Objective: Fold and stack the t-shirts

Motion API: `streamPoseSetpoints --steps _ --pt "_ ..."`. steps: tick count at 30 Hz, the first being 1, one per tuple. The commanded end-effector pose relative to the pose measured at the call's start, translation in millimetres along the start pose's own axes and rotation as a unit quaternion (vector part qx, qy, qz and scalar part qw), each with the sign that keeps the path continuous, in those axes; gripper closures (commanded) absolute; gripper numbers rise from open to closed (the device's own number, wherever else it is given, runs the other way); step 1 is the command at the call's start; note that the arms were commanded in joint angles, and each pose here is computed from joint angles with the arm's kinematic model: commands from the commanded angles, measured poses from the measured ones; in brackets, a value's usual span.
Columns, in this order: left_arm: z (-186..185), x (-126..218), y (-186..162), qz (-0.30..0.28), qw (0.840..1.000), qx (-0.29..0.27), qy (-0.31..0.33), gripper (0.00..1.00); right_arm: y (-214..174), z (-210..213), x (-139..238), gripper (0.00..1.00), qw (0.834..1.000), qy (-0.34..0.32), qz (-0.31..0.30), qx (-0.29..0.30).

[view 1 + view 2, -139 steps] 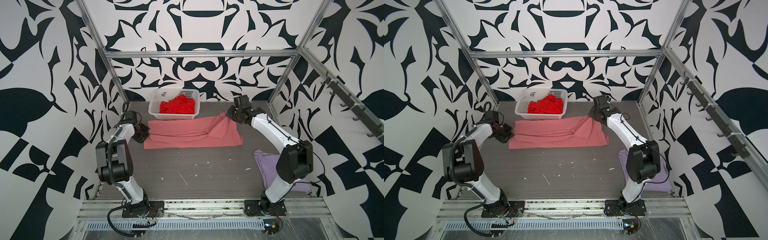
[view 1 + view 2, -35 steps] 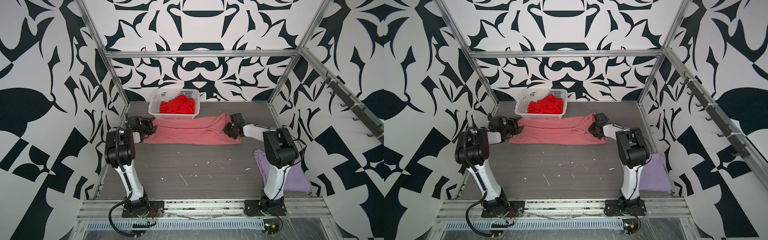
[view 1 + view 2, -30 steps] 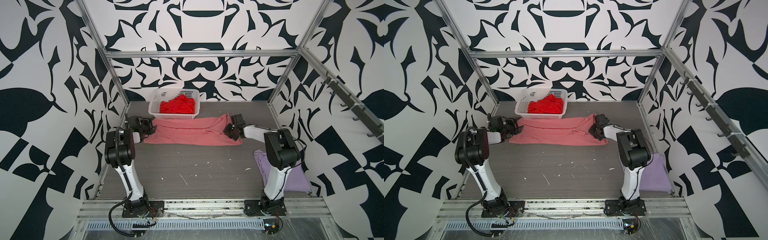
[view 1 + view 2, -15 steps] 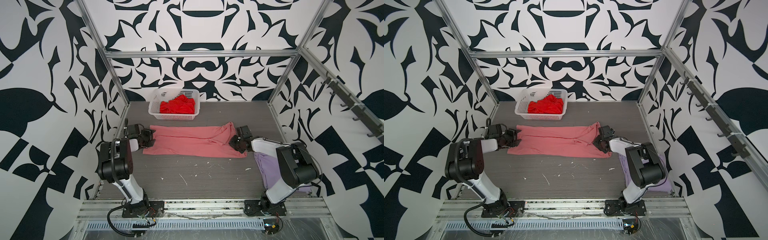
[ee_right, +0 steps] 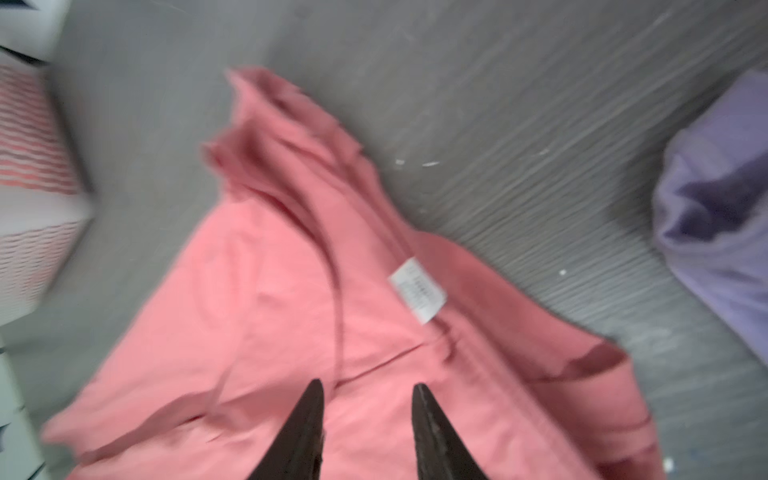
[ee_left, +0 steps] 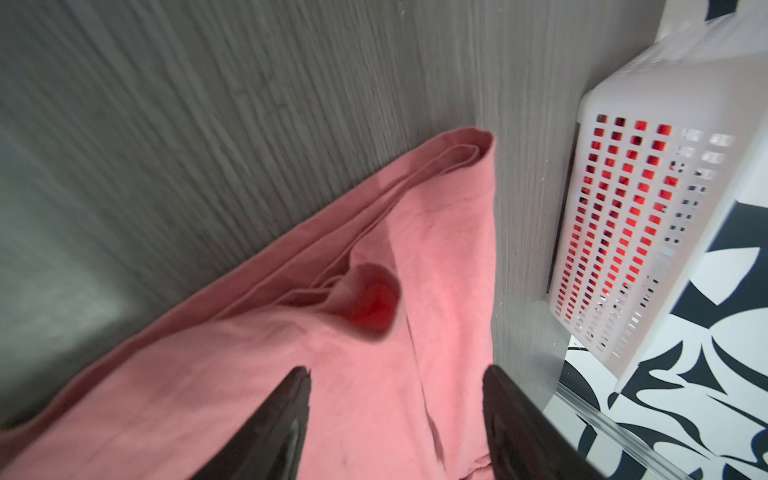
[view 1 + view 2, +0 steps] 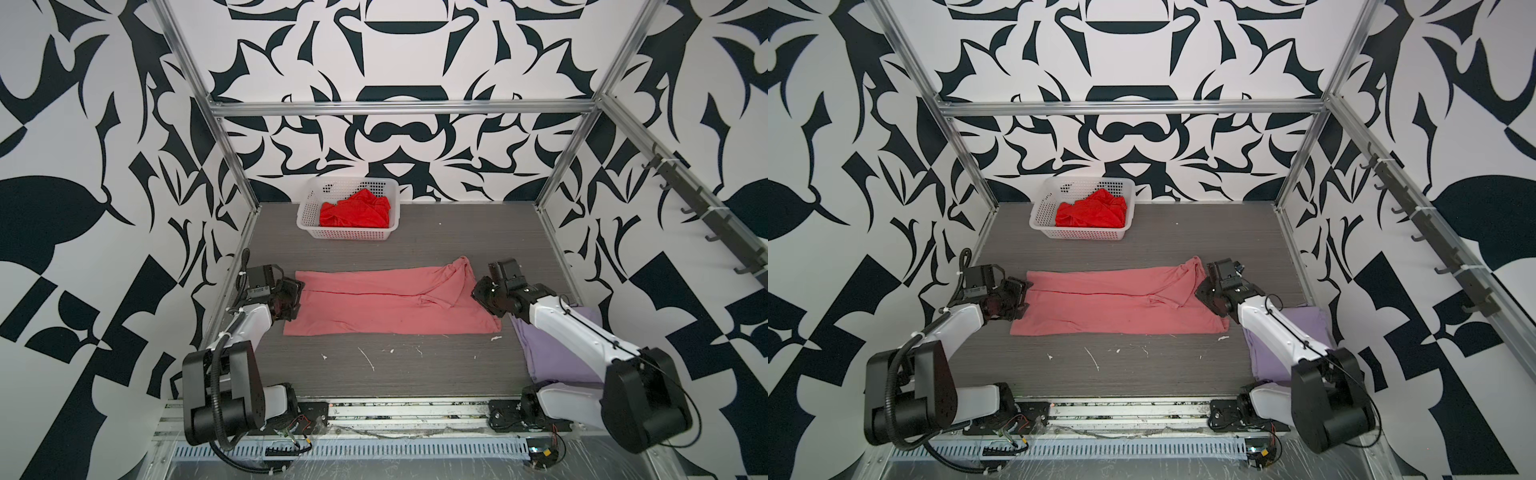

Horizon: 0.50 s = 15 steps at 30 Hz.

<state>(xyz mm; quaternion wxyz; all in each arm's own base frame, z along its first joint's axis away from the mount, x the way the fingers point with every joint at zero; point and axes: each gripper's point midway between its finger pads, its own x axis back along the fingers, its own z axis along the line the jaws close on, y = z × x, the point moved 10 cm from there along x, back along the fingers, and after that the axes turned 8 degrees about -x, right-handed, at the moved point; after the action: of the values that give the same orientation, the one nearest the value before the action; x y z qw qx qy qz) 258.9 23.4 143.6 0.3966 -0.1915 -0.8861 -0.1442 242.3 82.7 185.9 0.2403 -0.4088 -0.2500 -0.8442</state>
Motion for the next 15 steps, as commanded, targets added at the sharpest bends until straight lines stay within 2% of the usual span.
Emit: streamPoseSetpoints --steps 1,4,9,15 --pt "8 2 -4 0.006 0.999 -0.002 0.032 0.31 -14 1 16 0.59 0.999 -0.012 0.004 -0.035" --pt "1 12 -4 -0.005 1.000 -0.015 0.010 0.29 -31 5 9 0.59 0.999 0.006 0.007 -0.041" --pt "-8 16 -3 0.005 0.999 -0.041 -0.003 0.25 -52 20 -14 0.58 0.999 -0.001 0.017 -0.028" --pt "-3 17 -6 0.004 0.999 -0.033 -0.005 0.23 -56 19 -26 0.56 0.999 -0.019 -0.005 -0.044"
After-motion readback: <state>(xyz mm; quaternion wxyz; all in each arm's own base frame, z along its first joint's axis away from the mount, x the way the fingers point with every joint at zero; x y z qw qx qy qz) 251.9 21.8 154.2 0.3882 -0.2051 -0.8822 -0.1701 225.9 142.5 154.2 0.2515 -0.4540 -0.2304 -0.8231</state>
